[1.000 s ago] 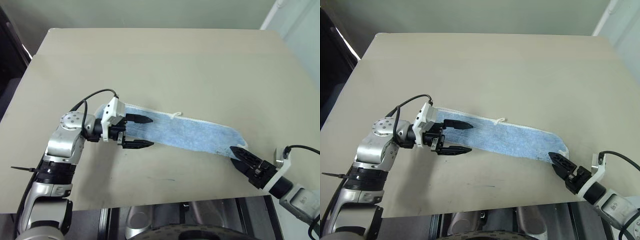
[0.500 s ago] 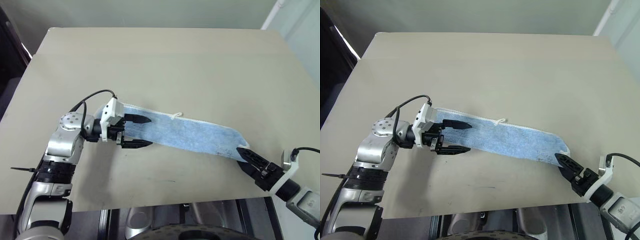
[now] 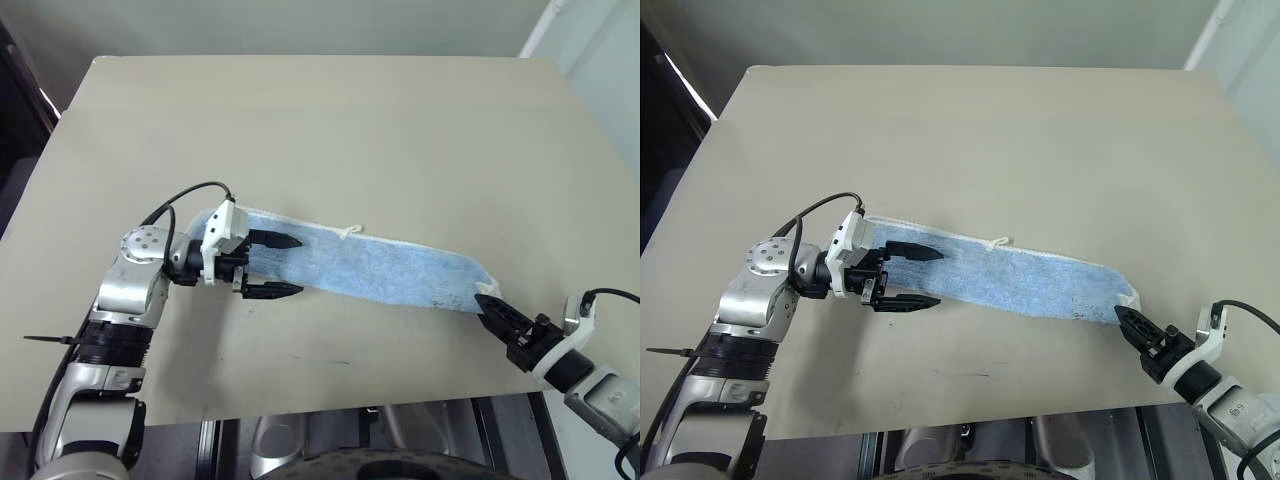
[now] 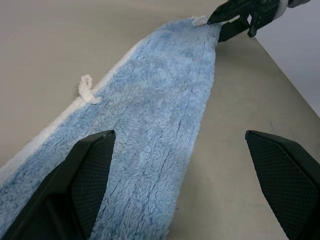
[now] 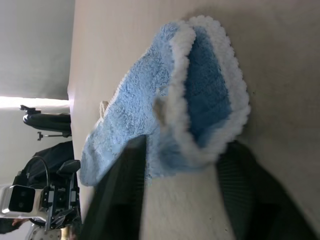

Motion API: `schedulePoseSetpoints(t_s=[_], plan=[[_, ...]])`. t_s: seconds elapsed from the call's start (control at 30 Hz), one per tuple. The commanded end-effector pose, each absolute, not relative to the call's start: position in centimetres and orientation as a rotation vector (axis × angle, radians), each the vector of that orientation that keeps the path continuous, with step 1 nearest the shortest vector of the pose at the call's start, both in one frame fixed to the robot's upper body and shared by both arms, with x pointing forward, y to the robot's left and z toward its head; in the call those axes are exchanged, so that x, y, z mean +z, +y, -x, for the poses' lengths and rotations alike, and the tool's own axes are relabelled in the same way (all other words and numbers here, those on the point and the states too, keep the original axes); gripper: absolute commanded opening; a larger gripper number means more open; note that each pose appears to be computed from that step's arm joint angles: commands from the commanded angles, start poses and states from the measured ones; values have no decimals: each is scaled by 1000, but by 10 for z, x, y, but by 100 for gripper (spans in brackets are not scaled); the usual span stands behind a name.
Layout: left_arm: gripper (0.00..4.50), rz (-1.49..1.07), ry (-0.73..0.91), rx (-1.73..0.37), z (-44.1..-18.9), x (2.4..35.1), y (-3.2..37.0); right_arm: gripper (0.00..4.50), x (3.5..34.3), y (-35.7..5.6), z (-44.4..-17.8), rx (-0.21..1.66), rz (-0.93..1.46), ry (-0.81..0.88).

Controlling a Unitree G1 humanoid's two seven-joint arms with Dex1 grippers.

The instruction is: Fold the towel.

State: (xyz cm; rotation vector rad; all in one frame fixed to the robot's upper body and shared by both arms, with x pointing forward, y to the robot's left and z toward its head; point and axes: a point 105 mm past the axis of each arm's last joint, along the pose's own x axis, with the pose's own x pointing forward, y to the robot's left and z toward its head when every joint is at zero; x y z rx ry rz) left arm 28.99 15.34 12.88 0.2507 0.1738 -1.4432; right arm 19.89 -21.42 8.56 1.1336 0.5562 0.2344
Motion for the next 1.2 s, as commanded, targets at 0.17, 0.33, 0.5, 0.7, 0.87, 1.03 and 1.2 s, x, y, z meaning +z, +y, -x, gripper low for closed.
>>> schedulePoseSetpoints(t_s=[0.17,0.33,0.5,0.7,0.87,1.03,1.2], plan=[[450,-278,131,-1449,-291,136,150,3,94,-218,-203,222,-1123,509],[450,-289,127,-1447,-294,138,150,3,93,-236,-196,176,-1098,511],[450,-291,125,-1448,-296,139,151,3,95,-262,-186,138,-1064,516],[450,-296,125,-1453,-296,138,149,3,97,-285,-176,115,-1042,546],[450,-294,120,-1453,-297,141,148,3,118,-283,-188,204,-1005,476],[450,-305,115,-1445,-299,143,147,3,142,-249,-201,382,-935,422],[450,-308,113,-1448,-299,143,145,3,157,-210,-203,542,-851,425]])
